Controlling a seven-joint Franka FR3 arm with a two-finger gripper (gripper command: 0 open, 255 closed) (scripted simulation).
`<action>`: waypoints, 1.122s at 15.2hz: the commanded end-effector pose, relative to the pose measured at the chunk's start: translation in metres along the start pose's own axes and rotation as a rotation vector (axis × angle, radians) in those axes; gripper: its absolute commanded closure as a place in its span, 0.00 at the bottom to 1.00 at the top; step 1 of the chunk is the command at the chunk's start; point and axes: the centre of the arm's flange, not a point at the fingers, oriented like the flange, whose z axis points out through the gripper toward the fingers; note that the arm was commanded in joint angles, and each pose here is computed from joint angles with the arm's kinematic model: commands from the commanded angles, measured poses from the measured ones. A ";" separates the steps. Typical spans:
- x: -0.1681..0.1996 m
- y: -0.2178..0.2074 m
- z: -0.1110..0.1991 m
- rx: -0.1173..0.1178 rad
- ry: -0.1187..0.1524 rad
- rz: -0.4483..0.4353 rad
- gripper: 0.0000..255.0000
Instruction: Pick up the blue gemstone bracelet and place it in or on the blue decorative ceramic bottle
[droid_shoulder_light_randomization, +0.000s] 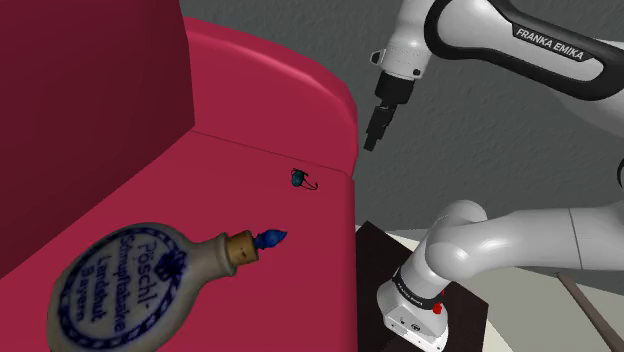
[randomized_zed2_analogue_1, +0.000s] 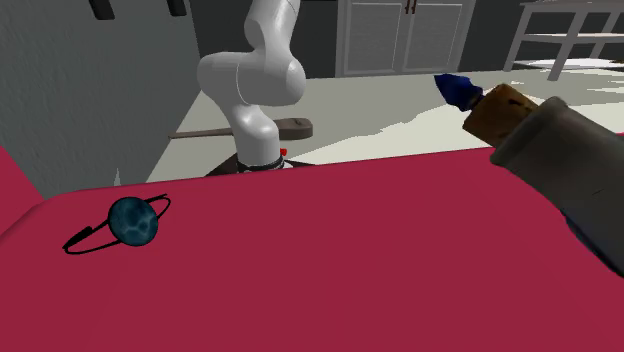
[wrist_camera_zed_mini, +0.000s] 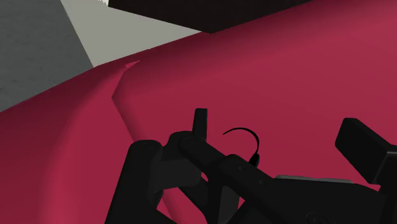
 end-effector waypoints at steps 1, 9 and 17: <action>0.000 0.000 0.000 0.000 0.000 0.000 0.00; 0.061 0.008 0.080 0.139 0.060 -0.046 0.00; 0.110 0.003 0.146 0.241 0.104 -0.079 0.00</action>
